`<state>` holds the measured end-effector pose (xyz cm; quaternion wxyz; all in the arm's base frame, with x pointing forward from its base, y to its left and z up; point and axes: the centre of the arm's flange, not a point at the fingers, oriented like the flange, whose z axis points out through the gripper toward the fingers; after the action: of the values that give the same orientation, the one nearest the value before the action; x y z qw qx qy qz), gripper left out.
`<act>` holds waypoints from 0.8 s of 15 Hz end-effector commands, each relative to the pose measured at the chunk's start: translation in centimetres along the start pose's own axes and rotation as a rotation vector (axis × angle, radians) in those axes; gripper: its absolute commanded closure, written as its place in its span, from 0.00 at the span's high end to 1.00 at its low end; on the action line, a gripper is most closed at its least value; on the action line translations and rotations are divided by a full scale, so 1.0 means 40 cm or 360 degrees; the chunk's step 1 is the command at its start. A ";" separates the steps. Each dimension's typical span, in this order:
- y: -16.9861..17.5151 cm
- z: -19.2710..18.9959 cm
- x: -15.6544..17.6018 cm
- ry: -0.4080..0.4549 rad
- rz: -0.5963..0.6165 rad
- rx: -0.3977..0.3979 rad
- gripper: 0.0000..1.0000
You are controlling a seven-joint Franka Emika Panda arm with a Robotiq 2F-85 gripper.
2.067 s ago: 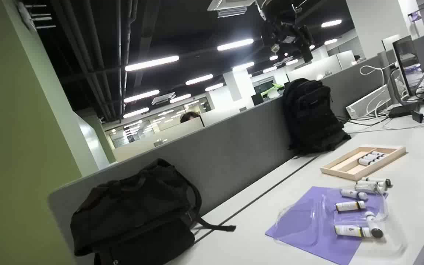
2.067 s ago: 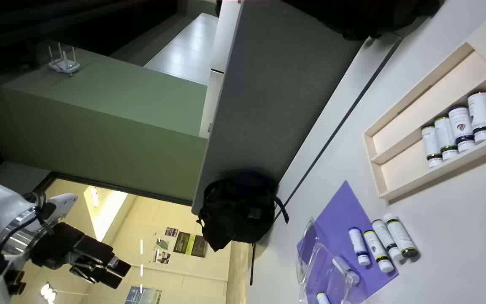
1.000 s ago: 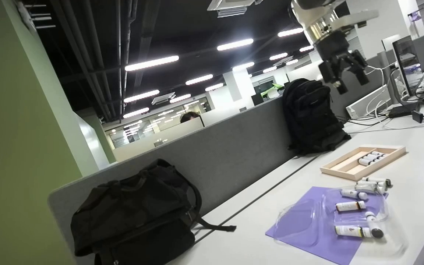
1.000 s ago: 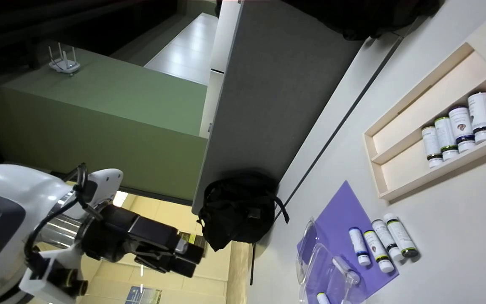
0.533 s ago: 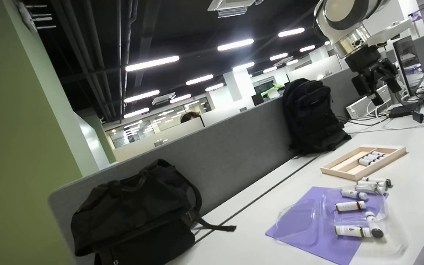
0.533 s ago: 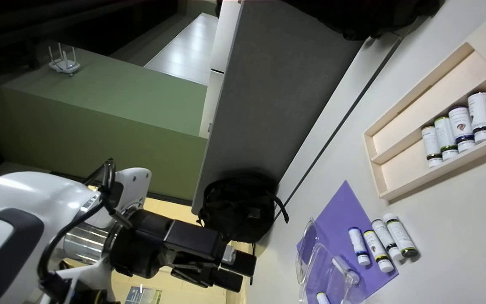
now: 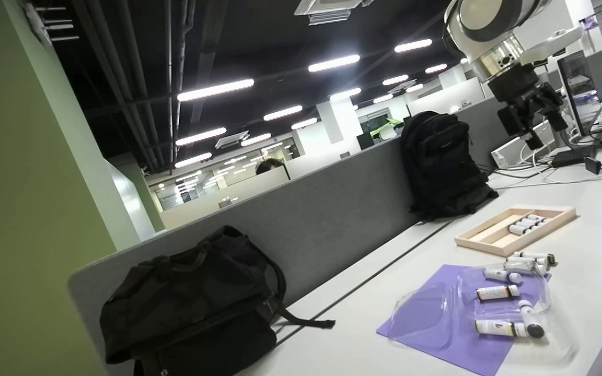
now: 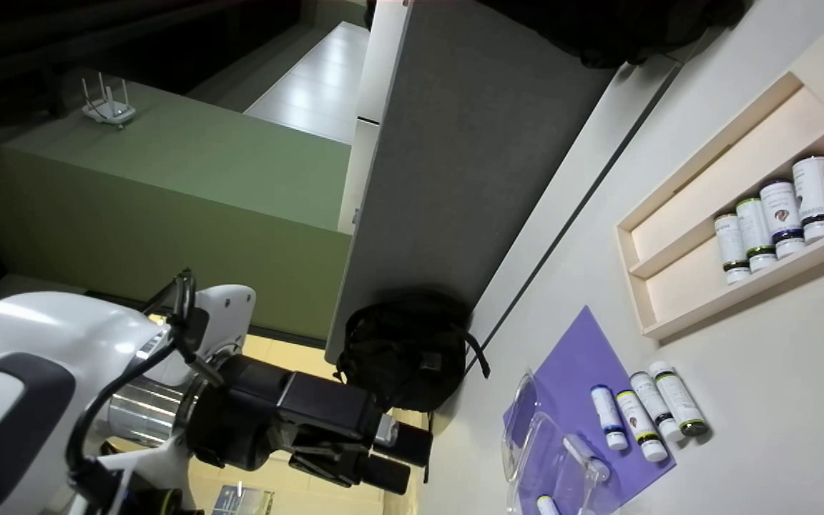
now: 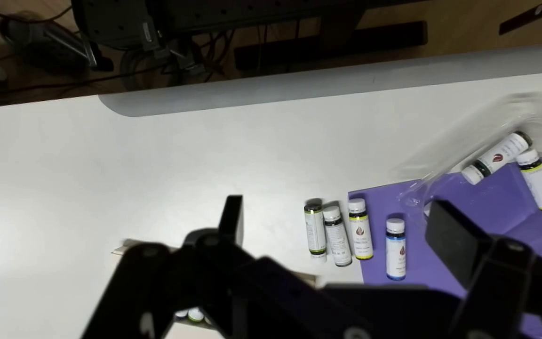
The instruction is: Pick two bottles on the counter and put them in the box
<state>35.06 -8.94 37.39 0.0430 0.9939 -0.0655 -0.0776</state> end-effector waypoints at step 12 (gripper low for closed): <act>0.053 0.079 0.304 0.0322 0.0047 0.0002 1.00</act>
<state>46.20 -12.93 32.66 0.0498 0.9956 -0.0753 0.0238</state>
